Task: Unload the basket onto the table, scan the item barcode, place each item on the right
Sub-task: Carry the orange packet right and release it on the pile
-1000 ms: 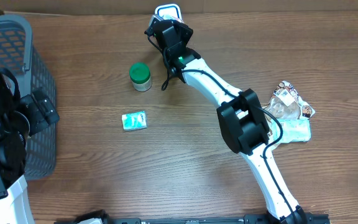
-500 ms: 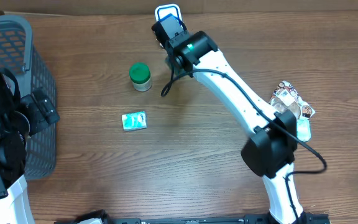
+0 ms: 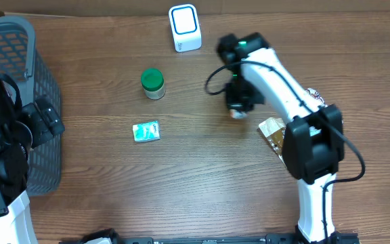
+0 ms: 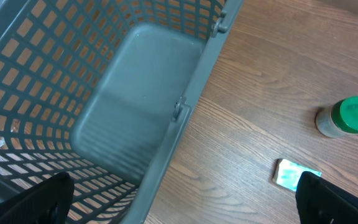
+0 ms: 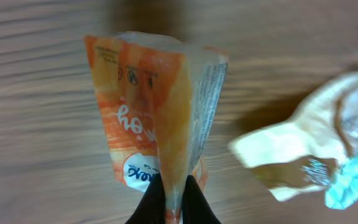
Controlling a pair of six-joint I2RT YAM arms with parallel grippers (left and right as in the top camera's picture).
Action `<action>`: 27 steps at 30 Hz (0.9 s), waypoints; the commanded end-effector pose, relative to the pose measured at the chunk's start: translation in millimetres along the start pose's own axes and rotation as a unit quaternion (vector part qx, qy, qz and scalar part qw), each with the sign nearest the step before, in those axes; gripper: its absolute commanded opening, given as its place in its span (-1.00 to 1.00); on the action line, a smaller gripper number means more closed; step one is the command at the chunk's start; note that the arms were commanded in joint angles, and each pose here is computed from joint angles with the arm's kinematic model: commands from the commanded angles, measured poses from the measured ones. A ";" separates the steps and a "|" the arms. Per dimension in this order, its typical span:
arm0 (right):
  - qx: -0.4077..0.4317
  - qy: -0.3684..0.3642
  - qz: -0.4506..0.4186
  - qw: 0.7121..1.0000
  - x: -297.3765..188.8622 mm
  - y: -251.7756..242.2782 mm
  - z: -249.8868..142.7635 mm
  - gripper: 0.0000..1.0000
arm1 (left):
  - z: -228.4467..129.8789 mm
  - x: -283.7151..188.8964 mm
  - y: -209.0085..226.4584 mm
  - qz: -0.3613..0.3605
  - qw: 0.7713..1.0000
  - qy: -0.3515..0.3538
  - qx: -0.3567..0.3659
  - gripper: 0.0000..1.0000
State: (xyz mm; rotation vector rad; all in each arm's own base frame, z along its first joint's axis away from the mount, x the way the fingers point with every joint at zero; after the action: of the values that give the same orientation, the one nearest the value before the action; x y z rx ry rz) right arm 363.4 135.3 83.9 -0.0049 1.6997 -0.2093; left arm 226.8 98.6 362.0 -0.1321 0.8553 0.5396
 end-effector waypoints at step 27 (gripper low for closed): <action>0.175 0.100 0.118 0.972 31.6 -132.1 21.3 0.14 | 4.1 -7.4 4.4 0.004 1.000 -0.014 -0.016 0.99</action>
State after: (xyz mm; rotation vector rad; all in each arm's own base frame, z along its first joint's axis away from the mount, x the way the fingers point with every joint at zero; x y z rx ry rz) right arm 365.6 -5.9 63.7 0.5035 1.8181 -0.4053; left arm 226.9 98.5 362.0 -0.1319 0.8553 0.5393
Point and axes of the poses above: each gripper's point midway between its finger pads, its own x axis out along the fingers, its own y axis along the line the jaws close on, z = x × y, the point moved 1 cm from there along -x, back along the fingers, and after that the axes turned 3 degrees about x, right-handed, at the moved point
